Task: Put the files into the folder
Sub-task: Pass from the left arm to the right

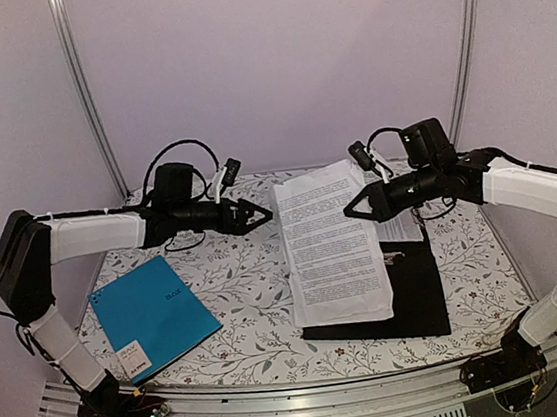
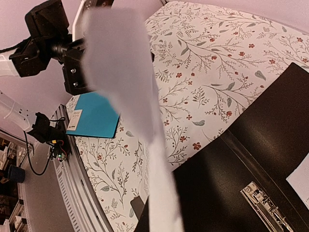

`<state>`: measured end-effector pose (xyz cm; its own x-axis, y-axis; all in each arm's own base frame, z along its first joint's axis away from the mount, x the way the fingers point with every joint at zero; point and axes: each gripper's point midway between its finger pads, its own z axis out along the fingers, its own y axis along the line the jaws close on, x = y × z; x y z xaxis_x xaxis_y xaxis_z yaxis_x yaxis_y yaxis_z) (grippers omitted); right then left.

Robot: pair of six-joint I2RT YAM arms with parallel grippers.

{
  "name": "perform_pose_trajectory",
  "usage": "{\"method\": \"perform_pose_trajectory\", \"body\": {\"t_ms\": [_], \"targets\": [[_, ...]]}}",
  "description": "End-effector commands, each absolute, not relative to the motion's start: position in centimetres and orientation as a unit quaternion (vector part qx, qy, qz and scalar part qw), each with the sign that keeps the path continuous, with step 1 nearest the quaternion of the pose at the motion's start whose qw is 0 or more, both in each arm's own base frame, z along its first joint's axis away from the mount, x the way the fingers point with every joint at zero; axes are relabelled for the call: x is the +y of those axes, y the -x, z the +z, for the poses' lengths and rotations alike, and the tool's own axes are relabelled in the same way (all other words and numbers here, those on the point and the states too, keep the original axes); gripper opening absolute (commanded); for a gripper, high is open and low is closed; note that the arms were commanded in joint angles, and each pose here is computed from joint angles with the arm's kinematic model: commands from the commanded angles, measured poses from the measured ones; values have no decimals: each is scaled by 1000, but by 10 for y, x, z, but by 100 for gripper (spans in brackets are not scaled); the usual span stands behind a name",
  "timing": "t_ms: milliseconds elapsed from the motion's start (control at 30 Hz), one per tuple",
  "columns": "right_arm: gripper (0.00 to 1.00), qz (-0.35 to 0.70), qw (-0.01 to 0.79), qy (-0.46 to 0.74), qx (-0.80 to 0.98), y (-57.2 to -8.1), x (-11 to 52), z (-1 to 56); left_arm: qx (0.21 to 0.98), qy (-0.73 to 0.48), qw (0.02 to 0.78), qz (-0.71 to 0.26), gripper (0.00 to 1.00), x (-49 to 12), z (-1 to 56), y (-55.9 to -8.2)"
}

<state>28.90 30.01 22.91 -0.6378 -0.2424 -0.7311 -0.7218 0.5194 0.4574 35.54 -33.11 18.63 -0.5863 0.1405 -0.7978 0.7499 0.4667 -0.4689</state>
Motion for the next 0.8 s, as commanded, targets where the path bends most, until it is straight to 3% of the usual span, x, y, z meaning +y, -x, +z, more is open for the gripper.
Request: {"method": "perform_pose_trajectory", "body": {"t_ms": [0, 600, 767], "targets": [[0, 373, 335, 205, 841, -307, 285, 235, 775, -206, 359, -478, 99, -340, 181, -369], [0, 397, 347, 155, 836, -302, 275, 242, 709, -252, 272, -600, 100, -414, 149, -349], [0, 397, 349, 148, 836, -304, 272, 242, 682, -282, 249, -627, 89, -433, 153, -337]]}}
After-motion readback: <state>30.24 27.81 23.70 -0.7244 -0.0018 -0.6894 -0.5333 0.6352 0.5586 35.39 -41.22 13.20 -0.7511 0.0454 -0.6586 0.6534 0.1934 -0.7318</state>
